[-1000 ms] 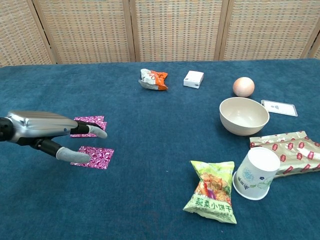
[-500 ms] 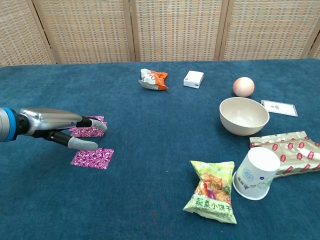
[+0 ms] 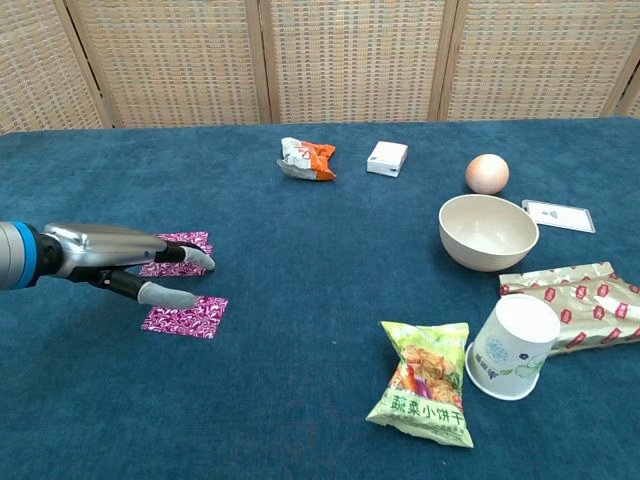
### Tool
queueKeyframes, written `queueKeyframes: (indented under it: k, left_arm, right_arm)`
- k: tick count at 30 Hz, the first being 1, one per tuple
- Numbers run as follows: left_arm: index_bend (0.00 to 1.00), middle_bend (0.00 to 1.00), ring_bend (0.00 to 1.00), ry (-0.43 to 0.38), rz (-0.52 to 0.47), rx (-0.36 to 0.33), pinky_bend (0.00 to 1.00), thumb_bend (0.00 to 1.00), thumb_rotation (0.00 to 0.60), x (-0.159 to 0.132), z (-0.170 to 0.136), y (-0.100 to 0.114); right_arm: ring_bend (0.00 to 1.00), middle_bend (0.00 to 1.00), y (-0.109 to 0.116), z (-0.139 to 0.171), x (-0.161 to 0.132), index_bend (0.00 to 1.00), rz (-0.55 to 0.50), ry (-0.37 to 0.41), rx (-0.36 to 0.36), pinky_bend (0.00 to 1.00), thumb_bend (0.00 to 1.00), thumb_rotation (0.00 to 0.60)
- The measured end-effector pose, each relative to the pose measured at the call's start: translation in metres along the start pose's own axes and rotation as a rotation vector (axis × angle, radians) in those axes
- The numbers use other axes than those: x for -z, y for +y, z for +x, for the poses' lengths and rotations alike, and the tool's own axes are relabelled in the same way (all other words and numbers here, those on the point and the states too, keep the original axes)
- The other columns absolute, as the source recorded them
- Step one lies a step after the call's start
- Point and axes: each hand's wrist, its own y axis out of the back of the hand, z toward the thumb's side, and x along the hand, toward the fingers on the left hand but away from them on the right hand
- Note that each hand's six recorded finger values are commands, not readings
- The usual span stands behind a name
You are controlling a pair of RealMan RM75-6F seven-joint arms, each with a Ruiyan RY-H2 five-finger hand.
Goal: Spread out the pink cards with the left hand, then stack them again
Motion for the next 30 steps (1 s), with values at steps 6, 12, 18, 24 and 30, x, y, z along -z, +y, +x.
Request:
queueKeyframes:
  k: [6,12,18,24,30]
  left_arm:
    - [0.05,0.00,0.00,0.003,0.003,0.011,0.06,0.00,0.050,0.002,-0.003,-0.003]
    - [0.05,0.00,0.00,0.004,0.005,0.018,0.06,0.00,0.049,0.003,-0.007,-0.005]
    - [0.05,0.00,0.00,0.007,0.009,0.020,0.06,0.00,0.050,0.005,-0.013,-0.008]
    - [0.05,0.00,0.00,0.011,0.021,0.033,0.06,0.00,0.049,0.009,-0.021,-0.014]
    - [0.05,0.00,0.00,0.015,0.039,0.047,0.06,0.00,0.049,0.012,-0.034,-0.019]
  right_arm:
    - [0.15,0.28,-0.001,-0.001,-0.001,0.32,0.000,0.003,-0.003,0.08,0.15,0.600]
    - [0.15,0.28,-0.001,-0.001,0.000,0.32,0.000,0.001,-0.004,0.08,0.14,0.600]
    - [0.15,0.28,0.000,-0.001,0.000,0.32,0.001,0.000,-0.003,0.08,0.14,0.600]
    - [0.15,0.28,-0.001,-0.001,-0.001,0.32,-0.002,0.003,-0.003,0.08,0.14,0.600]
    - [0.15,0.28,-0.001,-0.002,-0.001,0.32,-0.003,0.004,-0.004,0.08,0.14,0.600]
